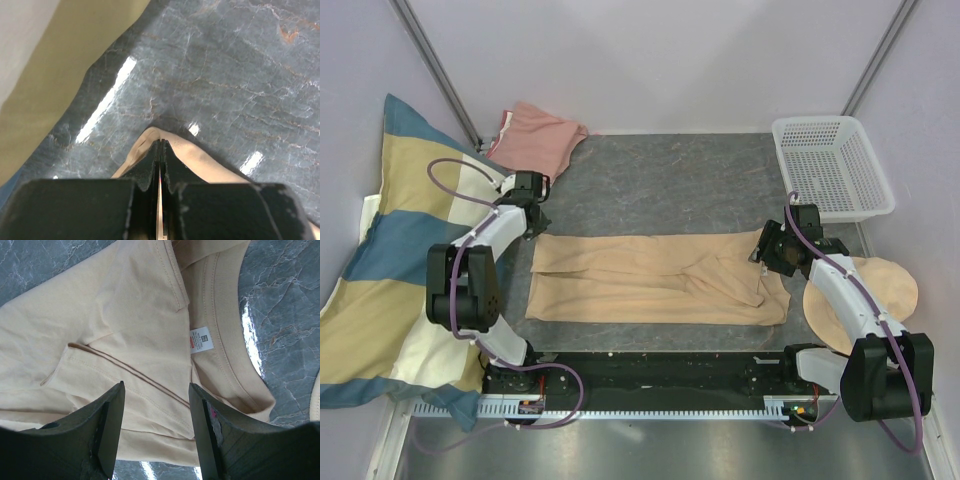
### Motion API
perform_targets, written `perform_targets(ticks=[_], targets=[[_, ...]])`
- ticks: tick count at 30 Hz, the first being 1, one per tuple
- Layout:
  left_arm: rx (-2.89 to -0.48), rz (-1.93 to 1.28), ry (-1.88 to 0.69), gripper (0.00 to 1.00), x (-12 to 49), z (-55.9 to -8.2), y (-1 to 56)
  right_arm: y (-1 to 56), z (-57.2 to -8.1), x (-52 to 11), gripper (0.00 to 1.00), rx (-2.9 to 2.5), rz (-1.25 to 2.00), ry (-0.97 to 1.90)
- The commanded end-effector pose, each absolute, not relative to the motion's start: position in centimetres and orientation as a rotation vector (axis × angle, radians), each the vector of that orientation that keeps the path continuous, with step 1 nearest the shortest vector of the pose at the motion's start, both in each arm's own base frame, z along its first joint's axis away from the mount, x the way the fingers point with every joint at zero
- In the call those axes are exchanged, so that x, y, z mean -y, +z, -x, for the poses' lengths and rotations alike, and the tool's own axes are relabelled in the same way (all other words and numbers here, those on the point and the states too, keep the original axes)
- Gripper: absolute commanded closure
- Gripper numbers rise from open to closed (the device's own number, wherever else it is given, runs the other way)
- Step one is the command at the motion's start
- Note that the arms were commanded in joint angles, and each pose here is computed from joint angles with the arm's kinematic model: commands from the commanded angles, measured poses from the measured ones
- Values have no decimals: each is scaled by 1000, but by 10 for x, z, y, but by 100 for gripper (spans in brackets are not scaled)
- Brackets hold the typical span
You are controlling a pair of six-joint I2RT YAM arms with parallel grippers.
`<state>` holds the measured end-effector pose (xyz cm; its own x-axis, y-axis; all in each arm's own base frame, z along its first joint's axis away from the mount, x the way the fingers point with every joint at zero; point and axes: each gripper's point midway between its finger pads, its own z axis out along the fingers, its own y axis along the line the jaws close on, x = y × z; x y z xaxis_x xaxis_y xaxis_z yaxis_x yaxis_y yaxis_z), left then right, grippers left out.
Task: Fold and stack the t-shirts
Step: Fold the other side of the tshirt into a rectangle
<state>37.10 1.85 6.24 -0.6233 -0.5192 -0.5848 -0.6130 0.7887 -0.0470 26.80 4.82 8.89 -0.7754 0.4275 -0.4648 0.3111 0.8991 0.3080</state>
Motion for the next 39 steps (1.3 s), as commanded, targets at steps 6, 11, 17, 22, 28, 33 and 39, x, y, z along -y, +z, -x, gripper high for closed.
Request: perform_targets(ticks=[6, 11, 17, 22, 28, 33, 39], targets=[[-2386, 773, 242, 98, -24, -400, 65, 91, -274, -50, 38, -2507, -512, 298], [-2388, 773, 259, 98, -26, -404, 63, 90, -275, -50, 38, -2510, -509, 295], [-2367, 802, 290, 98, -37, -398, 71, 88, -276, -49, 38, -2510, -517, 290], [-2351, 829, 299, 98, -44, -389, 74, 86, -277, -51, 38, -2515, -516, 302], [-2368, 838, 295, 98, -44, -389, 68, 89, -281, -47, 37, -2499, -521, 277], [-2388, 846, 280, 98, -41, -389, 60, 102, -303, -43, 36, -2445, -531, 247], [-2392, 844, 268, 98, -39, -388, 59, 115, -347, -37, 35, -2393, -556, 206]])
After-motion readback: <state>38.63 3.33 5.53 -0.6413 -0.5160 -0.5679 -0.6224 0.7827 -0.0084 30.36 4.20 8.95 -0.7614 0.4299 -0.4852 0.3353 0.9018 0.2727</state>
